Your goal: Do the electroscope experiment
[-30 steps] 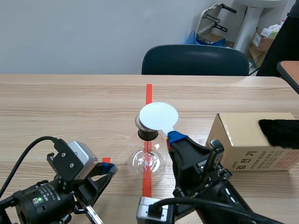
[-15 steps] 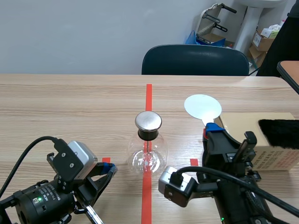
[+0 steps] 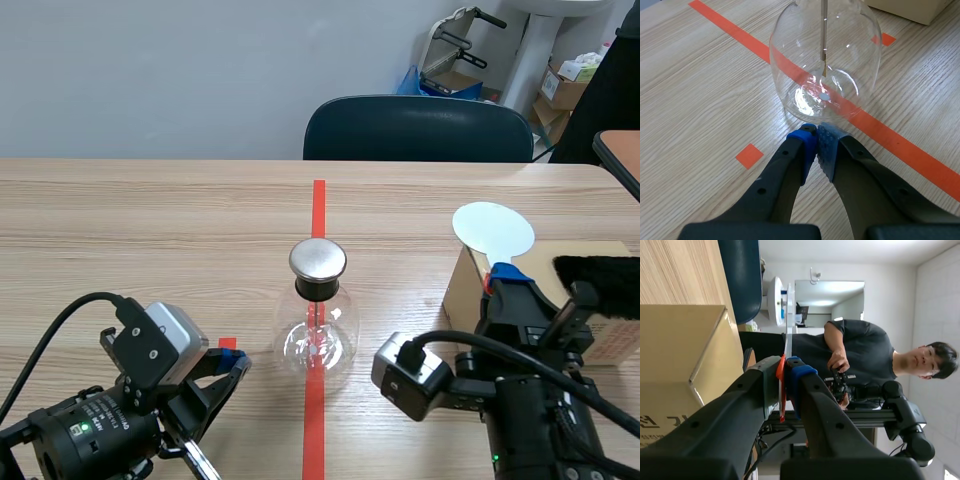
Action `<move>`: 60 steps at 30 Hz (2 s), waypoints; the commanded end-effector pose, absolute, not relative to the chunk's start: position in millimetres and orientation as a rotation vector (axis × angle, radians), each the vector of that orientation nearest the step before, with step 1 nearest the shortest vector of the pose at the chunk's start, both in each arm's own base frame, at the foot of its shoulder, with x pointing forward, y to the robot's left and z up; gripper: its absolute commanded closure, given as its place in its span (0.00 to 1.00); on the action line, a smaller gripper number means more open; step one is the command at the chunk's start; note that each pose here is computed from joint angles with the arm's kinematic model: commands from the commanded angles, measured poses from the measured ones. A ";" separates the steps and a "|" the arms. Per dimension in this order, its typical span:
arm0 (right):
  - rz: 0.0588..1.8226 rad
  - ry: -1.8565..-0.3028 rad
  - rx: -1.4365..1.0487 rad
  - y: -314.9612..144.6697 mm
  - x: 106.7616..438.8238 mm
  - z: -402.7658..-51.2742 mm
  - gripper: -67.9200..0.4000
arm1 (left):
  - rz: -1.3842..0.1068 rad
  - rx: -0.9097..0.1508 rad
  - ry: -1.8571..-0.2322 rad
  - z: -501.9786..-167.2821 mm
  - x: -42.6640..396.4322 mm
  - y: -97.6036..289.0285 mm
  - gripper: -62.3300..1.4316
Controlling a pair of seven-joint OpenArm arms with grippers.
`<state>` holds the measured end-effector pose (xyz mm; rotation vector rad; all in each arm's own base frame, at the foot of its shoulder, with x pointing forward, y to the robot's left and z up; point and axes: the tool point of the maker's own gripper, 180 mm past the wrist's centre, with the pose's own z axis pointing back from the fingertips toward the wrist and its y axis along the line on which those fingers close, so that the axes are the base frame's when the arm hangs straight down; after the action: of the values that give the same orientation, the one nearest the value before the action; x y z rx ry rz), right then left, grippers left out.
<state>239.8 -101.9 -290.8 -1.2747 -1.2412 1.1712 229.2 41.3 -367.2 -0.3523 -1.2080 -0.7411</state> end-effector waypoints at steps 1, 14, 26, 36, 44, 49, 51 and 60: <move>1.150 -1.268 -1.297 -103.7 242.8 -280.6 0.98 | -0.729 -0.359 -1.243 -357.5 233.6 38.6 0.91; 1.151 -1.268 -1.297 -103.6 242.8 -280.6 0.98 | -0.729 -0.361 -1.247 -356.9 233.9 38.4 0.91; 1.152 -1.268 -1.297 -103.6 242.8 -280.7 0.98 | -0.729 -0.360 -1.246 -356.9 233.9 38.4 0.91; 1.151 -1.268 -1.297 -103.6 242.8 -280.6 0.98 | -0.729 -0.359 -1.243 -357.5 233.6 38.6 0.91; 1.151 -1.269 -1.297 -103.5 242.8 -280.6 0.98 | -0.729 -0.360 -1.244 -357.4 233.7 38.6 0.91; 1.155 -1.272 -1.295 -102.7 242.8 -280.6 0.98 | -0.729 -0.362 -1.247 -356.9 233.6 38.4 0.91; 1.157 -1.275 -1.294 -102.0 242.9 -280.5 0.98 | -0.729 -0.361 -1.246 -356.9 233.6 38.5 0.91; 1.155 -1.357 -1.263 -99.1 237.0 -275.3 0.98 | -0.757 -0.482 -1.314 -341.5 215.4 34.2 0.79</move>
<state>236.9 -91.9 -286.9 -1.2288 -1.3289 1.1800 219.4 35.3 -348.3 -0.4633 -1.2964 -0.7535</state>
